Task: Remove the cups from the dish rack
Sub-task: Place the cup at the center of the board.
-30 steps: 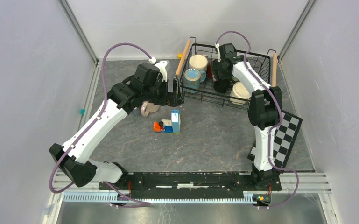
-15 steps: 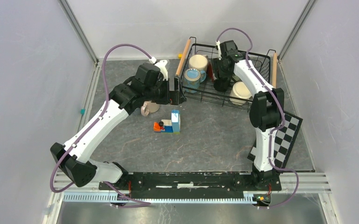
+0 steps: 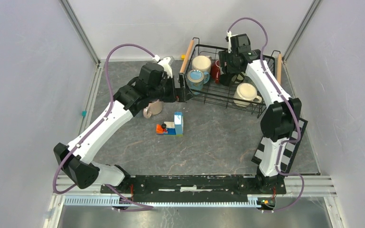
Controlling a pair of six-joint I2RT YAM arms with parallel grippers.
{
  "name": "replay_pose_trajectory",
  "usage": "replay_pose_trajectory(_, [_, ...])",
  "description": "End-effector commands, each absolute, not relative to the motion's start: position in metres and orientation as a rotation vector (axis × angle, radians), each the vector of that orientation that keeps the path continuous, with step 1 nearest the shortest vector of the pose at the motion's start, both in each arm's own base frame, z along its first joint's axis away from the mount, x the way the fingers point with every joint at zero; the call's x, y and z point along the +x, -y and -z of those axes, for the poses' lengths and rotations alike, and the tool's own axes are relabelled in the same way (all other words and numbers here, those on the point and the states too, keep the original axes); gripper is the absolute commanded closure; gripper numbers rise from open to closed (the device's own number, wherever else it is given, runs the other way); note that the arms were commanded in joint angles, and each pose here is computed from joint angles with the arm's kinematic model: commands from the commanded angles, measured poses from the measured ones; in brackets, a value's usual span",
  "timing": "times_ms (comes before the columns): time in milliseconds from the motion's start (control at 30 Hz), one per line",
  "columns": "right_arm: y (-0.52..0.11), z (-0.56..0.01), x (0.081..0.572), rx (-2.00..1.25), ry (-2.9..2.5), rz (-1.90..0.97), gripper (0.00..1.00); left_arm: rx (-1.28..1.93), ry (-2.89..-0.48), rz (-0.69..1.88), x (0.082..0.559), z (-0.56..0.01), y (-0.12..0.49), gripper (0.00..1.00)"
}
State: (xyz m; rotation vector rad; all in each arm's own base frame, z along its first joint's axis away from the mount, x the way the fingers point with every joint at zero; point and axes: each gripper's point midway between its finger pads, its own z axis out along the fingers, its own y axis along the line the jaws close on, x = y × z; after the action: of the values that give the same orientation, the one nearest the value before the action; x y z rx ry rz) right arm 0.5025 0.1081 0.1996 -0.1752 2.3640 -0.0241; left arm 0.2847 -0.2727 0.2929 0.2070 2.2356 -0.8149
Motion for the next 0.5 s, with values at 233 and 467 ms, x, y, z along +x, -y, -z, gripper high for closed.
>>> replay_pose_trajectory(233, [-0.113,-0.303,0.494,-0.078,-2.132,-0.121,0.74,0.133,-2.108,1.057,0.321,-0.318,0.309,0.0])
replay_pose_trajectory(467, [-0.161,-0.343,0.481,-0.138,-2.02,-0.486,0.73,0.09,-2.031,1.141,0.345,-0.331,0.303,0.0])
